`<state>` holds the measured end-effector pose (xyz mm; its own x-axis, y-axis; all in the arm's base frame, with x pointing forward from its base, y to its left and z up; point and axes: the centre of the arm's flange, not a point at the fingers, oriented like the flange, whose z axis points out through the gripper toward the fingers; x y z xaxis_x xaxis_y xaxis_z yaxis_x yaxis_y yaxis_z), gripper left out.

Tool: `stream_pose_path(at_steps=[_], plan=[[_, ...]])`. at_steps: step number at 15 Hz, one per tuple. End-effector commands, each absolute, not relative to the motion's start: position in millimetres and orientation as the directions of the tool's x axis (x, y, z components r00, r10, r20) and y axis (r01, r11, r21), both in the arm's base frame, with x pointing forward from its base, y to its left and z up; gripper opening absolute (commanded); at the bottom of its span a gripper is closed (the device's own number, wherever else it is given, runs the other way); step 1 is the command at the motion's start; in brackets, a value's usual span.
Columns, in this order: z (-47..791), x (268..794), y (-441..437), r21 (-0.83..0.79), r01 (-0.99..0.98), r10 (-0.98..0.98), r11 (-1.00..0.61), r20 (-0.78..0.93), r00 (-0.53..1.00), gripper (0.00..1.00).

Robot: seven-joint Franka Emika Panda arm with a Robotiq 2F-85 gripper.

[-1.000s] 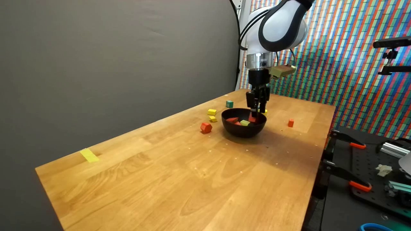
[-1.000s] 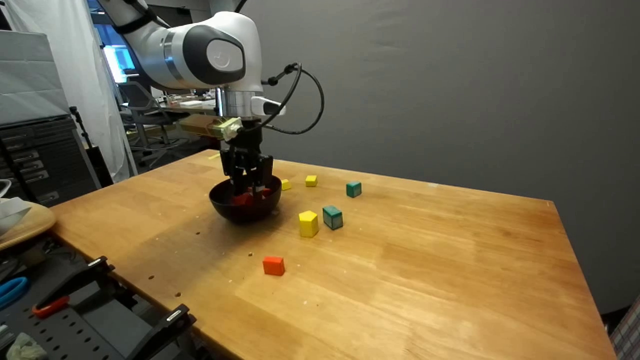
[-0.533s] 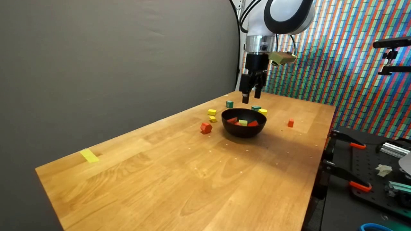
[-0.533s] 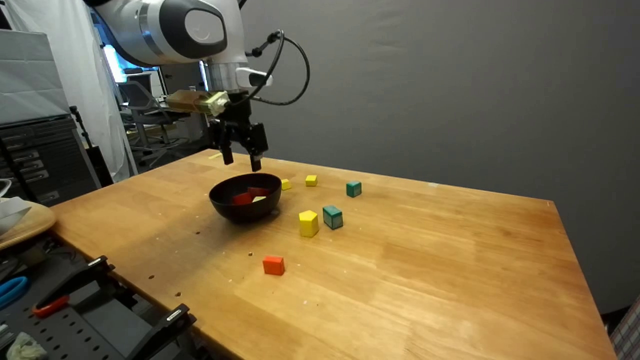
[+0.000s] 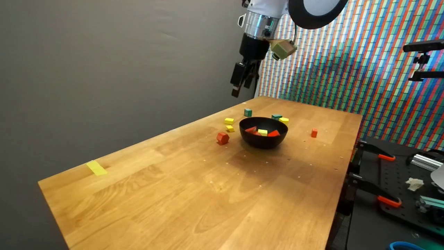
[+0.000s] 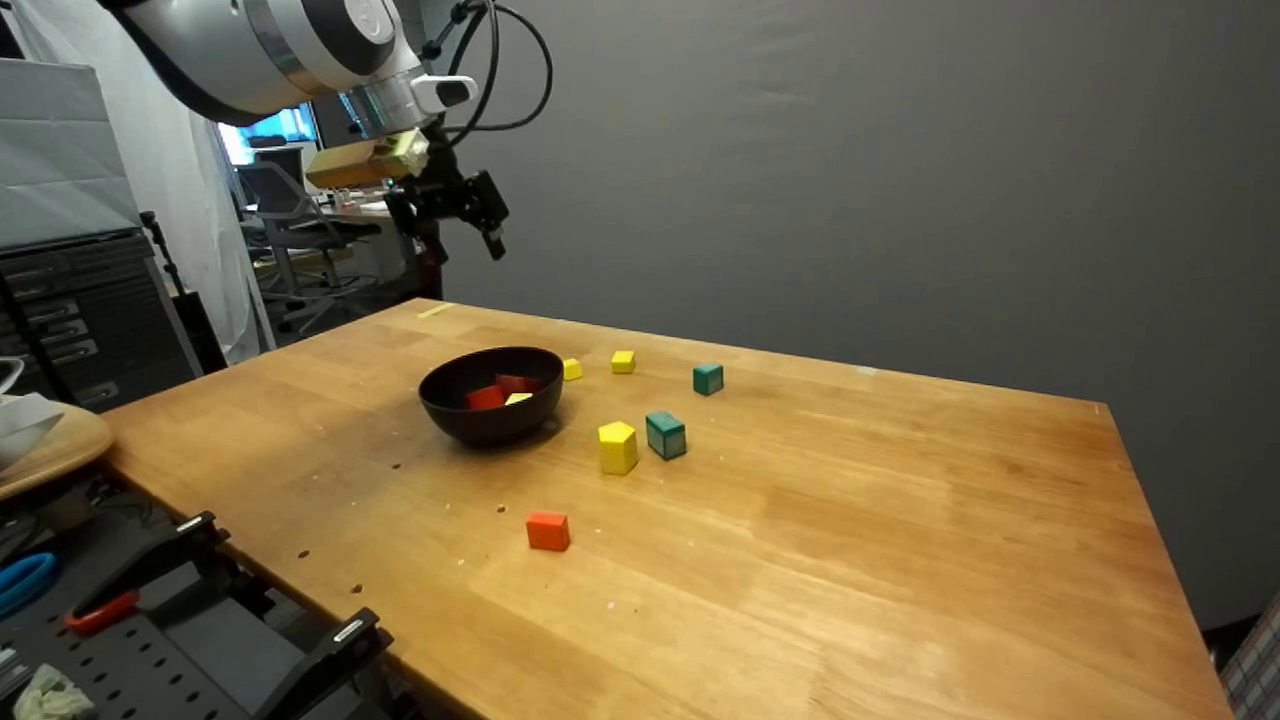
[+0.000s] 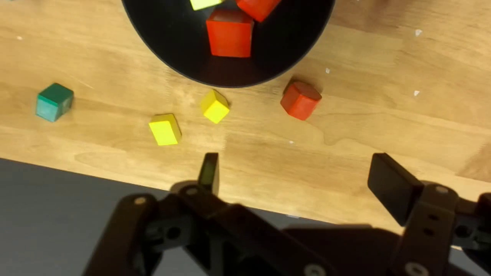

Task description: Put all the toy blocks into the bowl.

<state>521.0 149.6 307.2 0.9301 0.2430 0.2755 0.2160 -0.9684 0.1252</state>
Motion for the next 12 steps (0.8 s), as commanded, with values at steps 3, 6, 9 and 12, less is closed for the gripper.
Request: stream_pose_path(at_steps=[3,6,9,12], plan=[[243.1,595.9,188.5,0.043,0.183,0.188,-0.982,0.169,0.967,1.00],[207.4,615.3,200.1,-0.045,0.135,0.133,-0.990,0.051,0.990,1.00],[184.1,627.6,205.8,-0.083,0.080,0.083,-0.993,-0.032,0.996,1.00],[170.6,636.4,201.4,-0.046,0.054,0.056,-0.997,-0.055,0.997,1.00]])
